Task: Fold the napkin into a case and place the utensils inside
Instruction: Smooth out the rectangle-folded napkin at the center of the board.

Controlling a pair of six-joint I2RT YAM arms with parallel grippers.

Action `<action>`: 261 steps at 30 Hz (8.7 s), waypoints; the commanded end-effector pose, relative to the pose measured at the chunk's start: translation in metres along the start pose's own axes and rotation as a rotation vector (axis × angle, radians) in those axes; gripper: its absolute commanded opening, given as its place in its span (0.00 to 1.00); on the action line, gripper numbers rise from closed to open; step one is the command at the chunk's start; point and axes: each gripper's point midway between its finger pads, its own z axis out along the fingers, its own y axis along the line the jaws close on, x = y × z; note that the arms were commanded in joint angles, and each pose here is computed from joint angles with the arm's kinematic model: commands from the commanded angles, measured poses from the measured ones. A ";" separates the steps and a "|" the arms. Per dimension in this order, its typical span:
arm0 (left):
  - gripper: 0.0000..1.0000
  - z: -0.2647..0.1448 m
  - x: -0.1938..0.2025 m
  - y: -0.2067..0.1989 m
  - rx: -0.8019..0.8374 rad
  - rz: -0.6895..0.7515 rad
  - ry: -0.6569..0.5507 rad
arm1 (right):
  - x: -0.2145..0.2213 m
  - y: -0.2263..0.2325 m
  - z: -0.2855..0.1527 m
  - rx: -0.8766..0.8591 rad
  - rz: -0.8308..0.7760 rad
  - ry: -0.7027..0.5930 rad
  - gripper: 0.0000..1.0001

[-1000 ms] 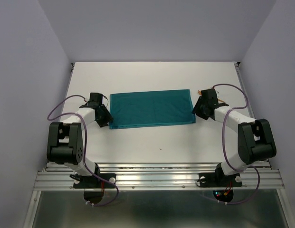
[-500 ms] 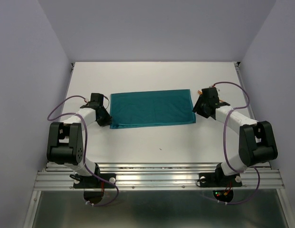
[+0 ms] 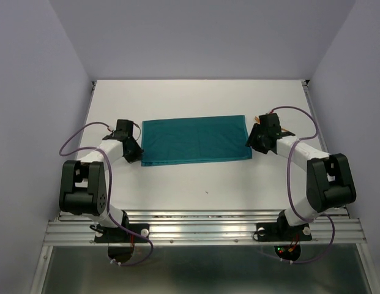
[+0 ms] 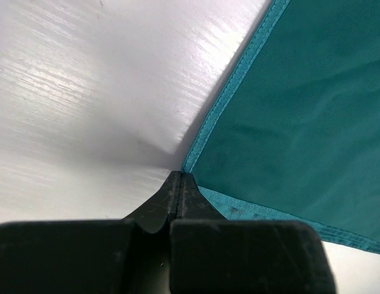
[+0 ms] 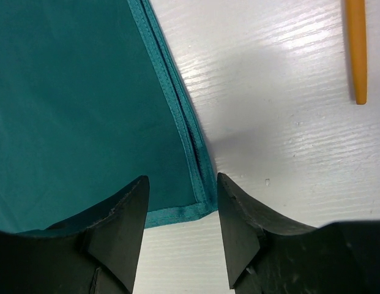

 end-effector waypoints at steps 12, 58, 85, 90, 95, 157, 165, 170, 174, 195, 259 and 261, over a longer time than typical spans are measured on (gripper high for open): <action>0.00 -0.033 -0.032 -0.024 0.056 0.028 -0.101 | 0.015 0.006 0.007 -0.045 -0.024 0.067 0.36; 0.00 -0.039 -0.038 -0.044 0.077 0.068 -0.112 | 0.007 0.002 0.001 -0.029 -0.033 0.031 0.01; 0.00 -0.050 -0.003 -0.040 0.164 0.084 -0.044 | -0.014 -0.010 -0.020 0.042 -0.011 -0.073 0.01; 0.00 -0.036 0.007 -0.034 0.143 0.083 -0.010 | -0.002 -0.010 -0.014 0.028 -0.001 -0.041 0.01; 0.00 -0.030 0.007 -0.035 0.142 0.085 -0.005 | 0.003 -0.007 -0.011 0.007 0.009 -0.025 0.01; 0.31 -0.002 -0.044 -0.116 0.234 0.147 -0.033 | 0.004 0.015 0.013 -0.059 -0.032 0.061 0.07; 0.32 0.036 -0.016 -0.084 0.103 0.120 0.052 | 0.034 -0.003 0.027 -0.013 -0.037 0.141 0.07; 0.32 0.045 0.014 -0.054 0.043 0.085 0.102 | 0.051 -0.004 0.023 -0.041 -0.015 0.180 0.07; 0.32 0.043 0.031 -0.033 0.001 0.081 0.116 | 0.065 -0.007 0.014 -0.049 0.015 0.210 0.07; 0.36 -0.026 -0.026 -0.151 0.273 0.183 -0.045 | -0.028 0.089 -0.007 -0.243 -0.025 0.023 0.11; 0.35 0.062 -0.026 -0.221 0.386 0.288 0.075 | -0.009 0.187 0.089 -0.388 0.018 0.190 0.08; 0.35 0.064 -0.026 -0.220 0.383 0.292 0.076 | -0.016 0.177 0.088 -0.374 0.028 0.176 0.08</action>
